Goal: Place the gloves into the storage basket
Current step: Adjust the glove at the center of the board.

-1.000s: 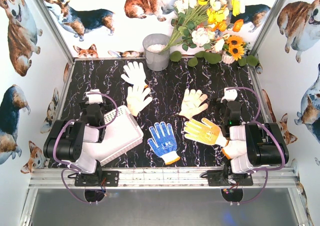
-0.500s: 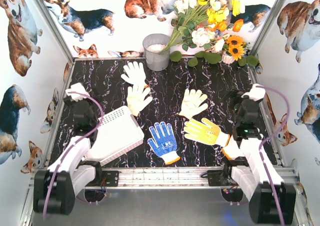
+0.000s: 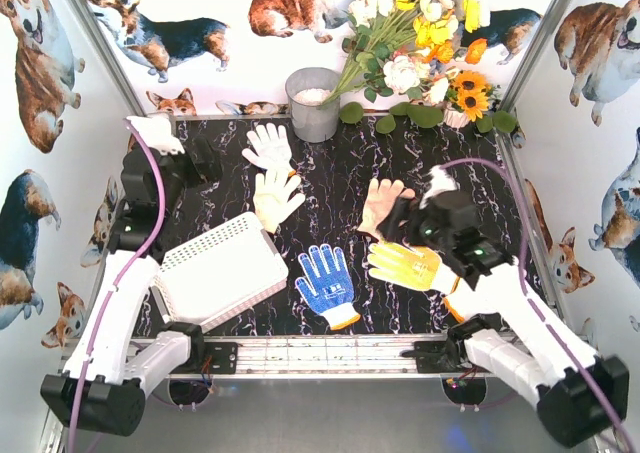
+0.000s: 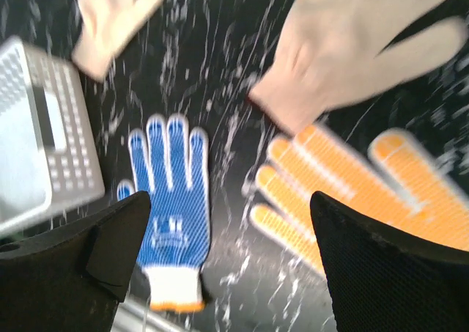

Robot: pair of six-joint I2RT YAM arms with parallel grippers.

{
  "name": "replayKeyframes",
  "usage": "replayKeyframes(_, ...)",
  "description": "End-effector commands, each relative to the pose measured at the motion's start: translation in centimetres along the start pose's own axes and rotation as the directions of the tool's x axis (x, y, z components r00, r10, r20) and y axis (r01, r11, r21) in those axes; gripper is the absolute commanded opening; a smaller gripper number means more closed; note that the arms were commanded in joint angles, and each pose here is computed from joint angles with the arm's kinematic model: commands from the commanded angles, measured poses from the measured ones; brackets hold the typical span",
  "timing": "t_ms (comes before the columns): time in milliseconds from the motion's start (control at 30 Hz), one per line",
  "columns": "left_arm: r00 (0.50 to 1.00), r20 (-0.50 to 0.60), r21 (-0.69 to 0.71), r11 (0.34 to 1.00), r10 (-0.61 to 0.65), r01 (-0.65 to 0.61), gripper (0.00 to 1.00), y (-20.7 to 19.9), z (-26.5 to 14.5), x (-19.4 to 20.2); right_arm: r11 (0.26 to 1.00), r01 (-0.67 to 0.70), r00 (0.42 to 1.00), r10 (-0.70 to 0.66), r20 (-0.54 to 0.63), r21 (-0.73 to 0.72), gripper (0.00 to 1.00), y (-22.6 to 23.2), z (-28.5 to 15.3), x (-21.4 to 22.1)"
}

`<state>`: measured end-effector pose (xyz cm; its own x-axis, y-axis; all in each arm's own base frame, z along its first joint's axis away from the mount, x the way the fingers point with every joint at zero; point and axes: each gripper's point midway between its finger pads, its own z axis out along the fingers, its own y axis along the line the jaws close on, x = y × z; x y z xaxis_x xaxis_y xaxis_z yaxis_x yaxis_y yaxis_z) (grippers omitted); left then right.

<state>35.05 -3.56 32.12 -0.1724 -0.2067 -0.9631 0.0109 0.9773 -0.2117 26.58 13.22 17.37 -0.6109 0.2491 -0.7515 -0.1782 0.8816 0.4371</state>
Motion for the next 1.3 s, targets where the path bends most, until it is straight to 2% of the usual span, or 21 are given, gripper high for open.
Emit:
replayKeyframes(0,0.988,-0.107,0.037,0.993,0.112,-0.109,1.0,0.1,-2.0,3.0,0.999,-0.033,0.978,0.034,-0.205,0.008,0.92,2.1,-0.1,5.1)
replayKeyframes(200,0.985,-0.154,-0.056,0.994,0.081,-0.091,1.0,2.1,-2.0,6.0,0.999,-0.038,0.948,0.047,-0.314,0.033,0.91,3.7,0.4,9.7)
replayKeyframes(433,0.981,-0.187,-0.068,0.996,0.05,-0.064,1.0,2.3,-1.6,7.1,0.999,-0.031,0.909,0.037,-0.415,0.021,0.71,5.6,1.2,13.7)
replayKeyframes(533,0.981,-0.191,-0.078,0.995,0.043,-0.059,1.0,2.5,-1.5,7.7,0.999,-0.04,0.903,0.043,-0.428,0.016,0.65,6.0,2.1,14.2)
replayKeyframes(700,0.974,-0.224,-0.057,0.997,0.041,-0.055,1.0,2.1,-1.1,8.3,0.998,-0.056,0.902,0.052,-0.428,0.003,0.65,6.5,3.8,14.7)
replayKeyframes(733,0.973,-0.228,-0.054,0.997,0.04,-0.054,1.0,2.0,-1.1,8.4,0.998,-0.058,0.903,0.056,-0.426,0.01,0.62,6.5,4.1,14.8)
replayKeyframes(900,0.975,-0.219,-0.07,0.996,0.04,-0.057,1.0,2.3,-1.2,8.3,0.997,-0.082,0.908,0.071,-0.414,-0.008,0.59,7.2,5.4,14.8)
replayKeyframes(1033,0.976,-0.212,-0.067,0.996,0.045,-0.06,1.0,2.3,-1.4,8.1,0.999,-0.031,0.915,0.022,-0.402,-0.014,0.54,7.5,6.7,14.1)
replayKeyframes(1267,0.973,-0.225,-0.068,0.995,0.05,-0.067,1.0,2.4,-1.1,8.6,0.993,0.058,0.91,-0.011,-0.414,0.101,0.46,6.7,9.4,13.2)
